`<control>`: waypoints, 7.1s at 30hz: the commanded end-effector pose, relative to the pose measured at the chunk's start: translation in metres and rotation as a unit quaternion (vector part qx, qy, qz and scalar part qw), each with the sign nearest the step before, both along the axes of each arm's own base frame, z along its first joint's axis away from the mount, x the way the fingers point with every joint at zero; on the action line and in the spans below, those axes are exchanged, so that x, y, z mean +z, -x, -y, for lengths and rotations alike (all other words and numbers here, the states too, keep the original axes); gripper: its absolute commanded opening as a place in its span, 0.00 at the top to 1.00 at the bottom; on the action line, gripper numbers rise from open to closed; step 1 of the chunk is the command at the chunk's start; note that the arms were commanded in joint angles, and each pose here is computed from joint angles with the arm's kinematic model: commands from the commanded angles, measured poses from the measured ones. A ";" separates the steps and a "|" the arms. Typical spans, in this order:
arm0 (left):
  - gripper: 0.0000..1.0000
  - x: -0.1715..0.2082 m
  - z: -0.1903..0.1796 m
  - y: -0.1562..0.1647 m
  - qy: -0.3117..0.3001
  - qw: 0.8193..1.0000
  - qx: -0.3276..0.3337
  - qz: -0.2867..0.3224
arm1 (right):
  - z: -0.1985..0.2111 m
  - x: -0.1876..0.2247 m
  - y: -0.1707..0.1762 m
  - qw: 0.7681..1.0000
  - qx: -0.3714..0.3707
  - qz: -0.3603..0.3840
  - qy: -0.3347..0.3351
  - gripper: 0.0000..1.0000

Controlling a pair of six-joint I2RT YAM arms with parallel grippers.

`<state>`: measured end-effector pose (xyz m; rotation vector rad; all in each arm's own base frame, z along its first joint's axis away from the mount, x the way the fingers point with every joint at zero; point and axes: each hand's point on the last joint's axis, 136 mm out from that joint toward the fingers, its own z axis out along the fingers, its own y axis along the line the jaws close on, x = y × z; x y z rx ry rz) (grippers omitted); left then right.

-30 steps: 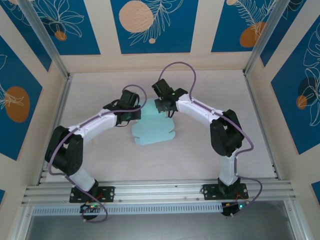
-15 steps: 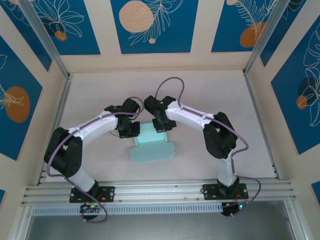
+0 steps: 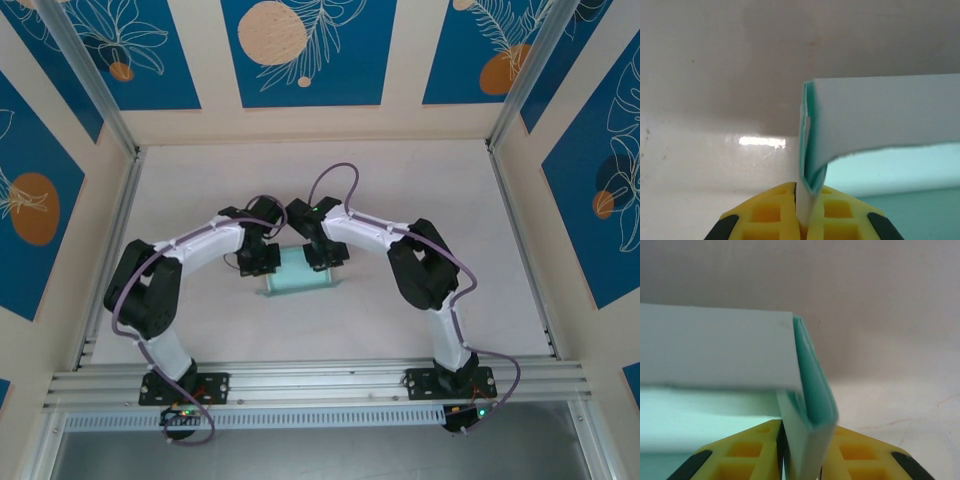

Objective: Fold the paper box

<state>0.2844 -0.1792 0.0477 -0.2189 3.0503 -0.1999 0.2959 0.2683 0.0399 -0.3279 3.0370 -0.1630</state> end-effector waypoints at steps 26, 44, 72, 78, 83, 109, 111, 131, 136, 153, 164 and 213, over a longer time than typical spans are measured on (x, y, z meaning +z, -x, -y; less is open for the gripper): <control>0.77 -0.030 -0.069 -0.020 -0.178 0.983 0.038 -0.001 | 0.042 -0.033 0.024 0.986 0.025 -0.088 0.138 0.81; 1.00 -0.017 -0.116 -0.016 -0.374 0.927 -0.001 -0.003 | 0.087 -0.026 0.027 0.973 -0.016 -0.083 0.214 0.85; 0.56 0.040 0.004 -0.044 0.003 0.996 0.015 0.091 | -0.001 0.007 0.009 0.995 0.048 -0.019 0.091 0.55; 0.47 0.045 -0.011 -0.040 0.031 0.995 0.039 0.091 | -0.010 0.019 0.006 0.995 0.061 -0.009 0.074 0.49; 0.36 0.070 -0.014 -0.042 0.075 0.989 0.047 0.118 | -0.021 0.032 0.001 0.996 0.076 0.002 0.053 0.41; 0.39 0.108 -0.093 -0.120 0.021 0.971 0.016 0.237 | 0.023 0.247 0.009 0.959 0.021 0.269 -0.088 0.33; 0.42 0.094 -0.083 -0.127 0.033 0.975 -0.001 0.222 | 0.034 0.243 0.034 0.956 0.004 0.270 -0.111 0.38; 0.65 0.006 -0.061 -0.141 0.048 0.989 -0.039 0.132 | -0.034 0.081 0.167 0.974 0.016 0.154 -0.163 0.62; 0.68 -0.006 -0.044 -0.137 0.071 0.989 -0.052 0.116 | -0.046 0.056 0.156 0.976 0.005 0.136 -0.168 0.65; 0.76 -0.012 -0.023 -0.094 0.126 0.986 -0.045 0.102 | -0.028 0.042 0.061 0.970 -0.042 0.142 -0.195 0.64; 0.79 -0.006 -0.003 -0.041 0.163 0.980 -0.001 0.115 | -0.018 0.059 -0.016 0.959 -0.036 0.143 -0.241 0.63; 0.58 0.038 0.035 -0.103 0.165 0.949 -0.113 0.242 | 0.010 0.047 0.129 0.854 -0.247 0.067 -0.452 0.18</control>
